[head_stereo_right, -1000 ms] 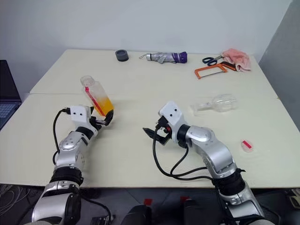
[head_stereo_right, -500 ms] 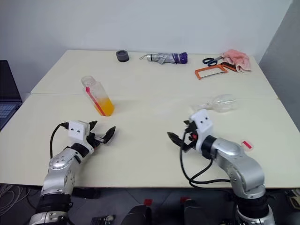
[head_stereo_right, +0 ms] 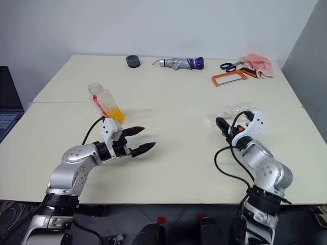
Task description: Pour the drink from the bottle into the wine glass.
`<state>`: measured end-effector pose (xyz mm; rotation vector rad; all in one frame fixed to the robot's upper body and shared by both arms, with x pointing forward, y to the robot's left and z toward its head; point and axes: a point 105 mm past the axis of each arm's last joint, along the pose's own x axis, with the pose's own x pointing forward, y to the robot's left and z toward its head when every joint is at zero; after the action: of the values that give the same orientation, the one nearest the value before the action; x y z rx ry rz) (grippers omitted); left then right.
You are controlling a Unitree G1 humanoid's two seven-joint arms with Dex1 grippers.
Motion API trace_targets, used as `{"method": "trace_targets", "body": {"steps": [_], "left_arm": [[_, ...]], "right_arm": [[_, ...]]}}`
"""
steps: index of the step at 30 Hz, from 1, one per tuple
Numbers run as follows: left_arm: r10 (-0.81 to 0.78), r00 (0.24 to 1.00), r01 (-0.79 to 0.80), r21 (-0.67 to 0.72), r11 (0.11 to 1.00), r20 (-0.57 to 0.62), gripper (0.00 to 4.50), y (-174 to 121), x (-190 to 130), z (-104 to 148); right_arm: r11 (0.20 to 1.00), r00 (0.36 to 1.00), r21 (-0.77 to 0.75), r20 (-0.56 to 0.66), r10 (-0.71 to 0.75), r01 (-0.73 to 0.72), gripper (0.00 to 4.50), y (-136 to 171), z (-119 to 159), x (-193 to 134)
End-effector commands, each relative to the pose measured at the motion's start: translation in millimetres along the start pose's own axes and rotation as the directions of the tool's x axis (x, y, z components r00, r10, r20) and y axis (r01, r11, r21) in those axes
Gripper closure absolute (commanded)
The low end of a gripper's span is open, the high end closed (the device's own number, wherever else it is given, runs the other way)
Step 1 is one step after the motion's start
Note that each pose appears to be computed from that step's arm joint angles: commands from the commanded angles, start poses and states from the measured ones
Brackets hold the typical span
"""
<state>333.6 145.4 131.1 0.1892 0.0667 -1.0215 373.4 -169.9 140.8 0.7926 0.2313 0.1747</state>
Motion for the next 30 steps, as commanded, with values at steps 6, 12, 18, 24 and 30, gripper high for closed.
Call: {"method": "trace_targets", "body": {"steps": [6, 12, 18, 24, 30], "left_arm": [[-0.173, 0.985, 0.171, 0.077, 0.982, 0.022, 0.03, -17.8, 8.9, 27.3], [-0.172, 0.985, 0.17, 0.083, 0.982, 0.017, 0.03, -13.9, 9.3, 27.3], [-0.17, 0.985, 0.167, 0.085, 0.982, 0.019, 0.03, -13.6, 9.9, 26.0], [-0.167, 0.986, 0.165, 0.089, 0.982, 0.015, 0.03, -12.5, 10.8, 24.4], [-0.17, 0.985, 0.169, 0.104, 0.98, 0.001, 0.0, -12.5, 12.6, 21.3]], "right_arm": [[0.957, 0.996, 0.289, 0.09, -0.001, -0.025, 0.0, 0.6, 25.1, 28.9], [0.941, 0.996, 0.337, 0.083, -0.034, 0.004, 0.0, -7.4, 21.1, 48.5], [0.926, 0.993, 0.376, 0.086, -0.075, 0.037, 0.0, -16.3, 18.5, 65.1], [0.907, 0.995, 0.422, 0.083, -0.057, 0.016, 0.0, -9.0, 17.8, 79.0], [0.89, 0.997, 0.457, 0.074, -0.039, 0.001, 0.89, -3.4, 11.6, 85.6]]}}
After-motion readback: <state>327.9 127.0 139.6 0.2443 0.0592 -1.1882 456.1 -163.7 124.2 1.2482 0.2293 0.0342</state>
